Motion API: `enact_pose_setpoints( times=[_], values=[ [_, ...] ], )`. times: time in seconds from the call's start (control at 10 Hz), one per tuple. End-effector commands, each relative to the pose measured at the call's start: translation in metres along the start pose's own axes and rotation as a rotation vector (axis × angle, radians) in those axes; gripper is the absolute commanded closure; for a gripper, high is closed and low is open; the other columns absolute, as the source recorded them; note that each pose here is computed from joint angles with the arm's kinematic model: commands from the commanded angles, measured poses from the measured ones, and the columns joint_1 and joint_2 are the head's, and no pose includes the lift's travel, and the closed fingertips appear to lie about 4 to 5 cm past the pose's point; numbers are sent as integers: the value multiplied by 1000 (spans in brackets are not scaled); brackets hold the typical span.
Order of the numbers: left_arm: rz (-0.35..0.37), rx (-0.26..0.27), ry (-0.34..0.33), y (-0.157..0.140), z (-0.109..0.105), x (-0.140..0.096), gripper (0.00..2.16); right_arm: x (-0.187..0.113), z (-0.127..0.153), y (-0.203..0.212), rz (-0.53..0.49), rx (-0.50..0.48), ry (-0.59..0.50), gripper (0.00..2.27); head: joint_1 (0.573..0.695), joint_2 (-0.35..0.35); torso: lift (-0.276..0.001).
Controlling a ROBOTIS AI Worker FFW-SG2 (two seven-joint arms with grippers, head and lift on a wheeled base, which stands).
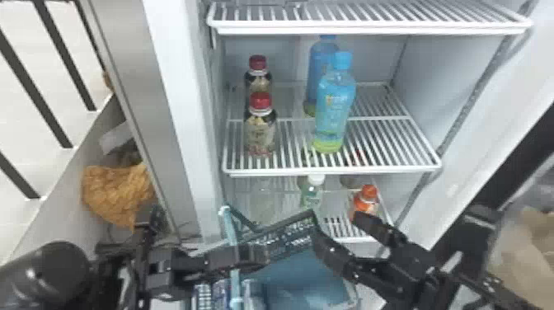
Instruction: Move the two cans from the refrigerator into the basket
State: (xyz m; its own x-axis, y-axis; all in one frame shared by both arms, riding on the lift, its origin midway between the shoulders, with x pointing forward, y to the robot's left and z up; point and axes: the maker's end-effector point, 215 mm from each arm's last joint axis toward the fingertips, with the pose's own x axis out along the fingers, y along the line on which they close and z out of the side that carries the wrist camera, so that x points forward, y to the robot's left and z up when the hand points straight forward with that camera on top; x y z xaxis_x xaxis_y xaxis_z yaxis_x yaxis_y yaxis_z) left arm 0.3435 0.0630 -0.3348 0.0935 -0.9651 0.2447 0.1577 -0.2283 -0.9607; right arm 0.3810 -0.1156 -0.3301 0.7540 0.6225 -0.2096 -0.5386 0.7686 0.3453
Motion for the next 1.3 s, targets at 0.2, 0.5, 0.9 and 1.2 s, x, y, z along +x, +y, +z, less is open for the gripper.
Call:
enact_pose_setpoints(
  times=[0.2,0.5,0.9,1.2],
  values=[
    [15,-22,-52,8,-3,-18,1190,-62,-27,-35,-140,-50,11,134,695,-131,-25],
    [20,-36,-72,12,-7,-25,1191,-91,-29,-43,-202,-122,-40,134,695,-183,-25],
    [24,-56,-93,17,-14,-33,1191,-144,-31,-44,-276,-235,-42,134,695,-236,-25],
    [23,-53,-94,16,-12,-33,1191,-156,-33,-56,-327,-274,-22,136,695,-288,-25]
  ],
)
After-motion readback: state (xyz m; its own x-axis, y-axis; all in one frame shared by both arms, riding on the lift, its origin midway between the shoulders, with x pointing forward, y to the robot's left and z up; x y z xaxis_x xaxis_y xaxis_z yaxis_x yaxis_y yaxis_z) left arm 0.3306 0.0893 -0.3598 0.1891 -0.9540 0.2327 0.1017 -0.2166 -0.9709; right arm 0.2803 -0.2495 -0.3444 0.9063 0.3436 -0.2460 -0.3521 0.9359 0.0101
